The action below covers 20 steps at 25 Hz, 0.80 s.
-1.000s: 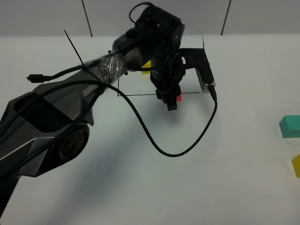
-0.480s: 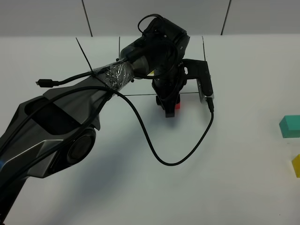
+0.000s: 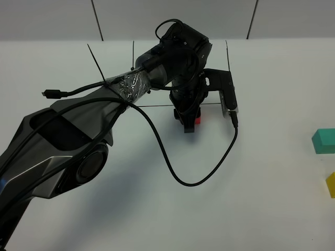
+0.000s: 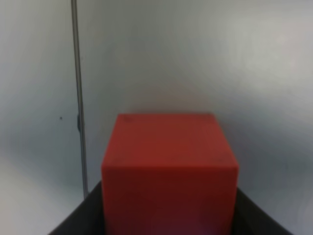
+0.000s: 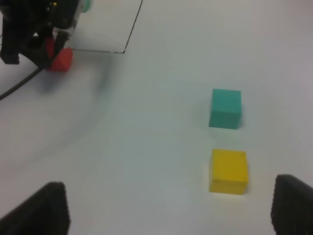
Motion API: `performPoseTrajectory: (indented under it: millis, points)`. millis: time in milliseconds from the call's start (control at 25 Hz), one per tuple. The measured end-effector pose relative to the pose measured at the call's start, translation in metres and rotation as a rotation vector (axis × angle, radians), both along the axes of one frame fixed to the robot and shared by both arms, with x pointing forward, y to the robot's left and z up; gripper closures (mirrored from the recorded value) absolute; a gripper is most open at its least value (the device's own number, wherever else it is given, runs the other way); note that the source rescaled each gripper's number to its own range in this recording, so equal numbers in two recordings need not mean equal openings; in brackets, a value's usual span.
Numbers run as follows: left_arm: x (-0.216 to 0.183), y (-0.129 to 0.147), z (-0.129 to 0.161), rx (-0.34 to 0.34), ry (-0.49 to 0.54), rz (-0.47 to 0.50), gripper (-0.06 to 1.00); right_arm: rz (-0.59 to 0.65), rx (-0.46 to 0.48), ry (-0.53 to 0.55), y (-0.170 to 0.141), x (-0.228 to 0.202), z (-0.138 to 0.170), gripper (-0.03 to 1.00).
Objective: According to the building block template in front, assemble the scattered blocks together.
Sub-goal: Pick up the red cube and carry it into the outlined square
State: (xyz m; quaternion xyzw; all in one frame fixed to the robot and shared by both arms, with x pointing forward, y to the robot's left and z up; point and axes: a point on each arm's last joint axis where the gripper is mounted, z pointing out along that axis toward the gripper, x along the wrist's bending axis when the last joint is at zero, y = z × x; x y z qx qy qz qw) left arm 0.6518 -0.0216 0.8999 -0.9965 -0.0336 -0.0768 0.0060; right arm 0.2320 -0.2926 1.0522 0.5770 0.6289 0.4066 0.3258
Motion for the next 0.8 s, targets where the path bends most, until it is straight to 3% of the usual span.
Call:
performPoseTrajectory:
  millis: [720,800]
  points:
    - [-0.0003,-0.0002,-0.0004,-0.024,0.026,-0.040,0.94,0.000,0.000,0.000,0.0000,0.0000,0.0000,0.26]
    - [-0.0004,-0.0003,-0.0004,-0.026,0.027,-0.040,0.88,0.000,0.000,0.000,0.0000,0.0000,0.0000,0.26]
